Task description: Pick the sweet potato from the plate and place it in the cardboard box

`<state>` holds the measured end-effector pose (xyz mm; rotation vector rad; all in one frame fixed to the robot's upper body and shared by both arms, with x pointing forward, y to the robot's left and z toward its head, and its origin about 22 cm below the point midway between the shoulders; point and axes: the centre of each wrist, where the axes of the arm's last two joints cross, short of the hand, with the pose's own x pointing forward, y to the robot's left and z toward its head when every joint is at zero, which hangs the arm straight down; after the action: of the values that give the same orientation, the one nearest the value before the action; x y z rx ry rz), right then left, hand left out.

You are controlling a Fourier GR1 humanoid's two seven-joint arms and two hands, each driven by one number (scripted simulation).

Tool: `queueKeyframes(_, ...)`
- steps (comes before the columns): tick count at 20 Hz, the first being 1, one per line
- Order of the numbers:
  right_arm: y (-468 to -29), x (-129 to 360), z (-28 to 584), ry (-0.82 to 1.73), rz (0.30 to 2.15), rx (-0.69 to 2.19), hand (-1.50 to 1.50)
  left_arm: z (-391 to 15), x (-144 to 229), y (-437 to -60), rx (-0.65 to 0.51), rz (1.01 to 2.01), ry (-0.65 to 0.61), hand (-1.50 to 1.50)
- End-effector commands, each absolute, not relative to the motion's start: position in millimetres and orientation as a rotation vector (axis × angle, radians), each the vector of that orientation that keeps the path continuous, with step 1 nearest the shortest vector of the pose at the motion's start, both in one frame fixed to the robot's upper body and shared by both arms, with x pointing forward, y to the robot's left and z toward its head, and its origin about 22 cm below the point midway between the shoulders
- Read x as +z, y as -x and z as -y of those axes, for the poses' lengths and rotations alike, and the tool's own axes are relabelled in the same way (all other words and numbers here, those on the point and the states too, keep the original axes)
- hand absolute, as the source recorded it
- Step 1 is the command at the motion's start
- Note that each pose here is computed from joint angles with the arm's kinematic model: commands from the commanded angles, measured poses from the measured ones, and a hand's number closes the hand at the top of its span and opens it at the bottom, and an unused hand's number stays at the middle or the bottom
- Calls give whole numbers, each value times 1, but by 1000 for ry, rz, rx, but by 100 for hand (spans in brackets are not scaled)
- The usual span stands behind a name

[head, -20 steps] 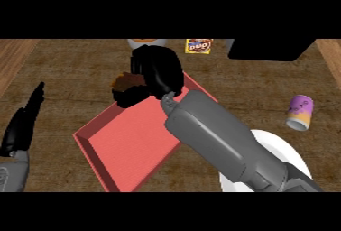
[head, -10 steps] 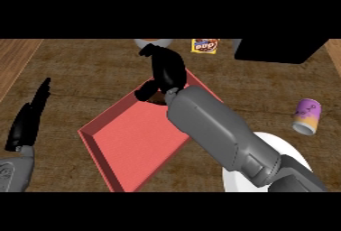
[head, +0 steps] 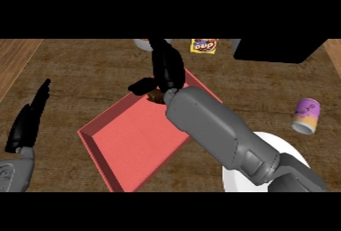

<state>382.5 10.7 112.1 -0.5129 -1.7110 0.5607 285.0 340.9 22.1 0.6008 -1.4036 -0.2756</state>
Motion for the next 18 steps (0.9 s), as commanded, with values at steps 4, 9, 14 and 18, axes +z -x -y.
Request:
queueKeyframes(4,-387,118,2,404,1822,285,-150,-338,20,-278,-229,1383,-625,0)
queueKeyframes(9,-394,121,27,308,1859,229,-150,-347,10,-273,-212,1354,-650,0)
queueKeyframes(14,-388,110,108,363,1822,181,-150,-366,22,-255,-201,1351,-658,0)
queueKeyframes(18,-374,112,159,400,1804,200,-150,-367,3,-253,-197,1341,-680,0)
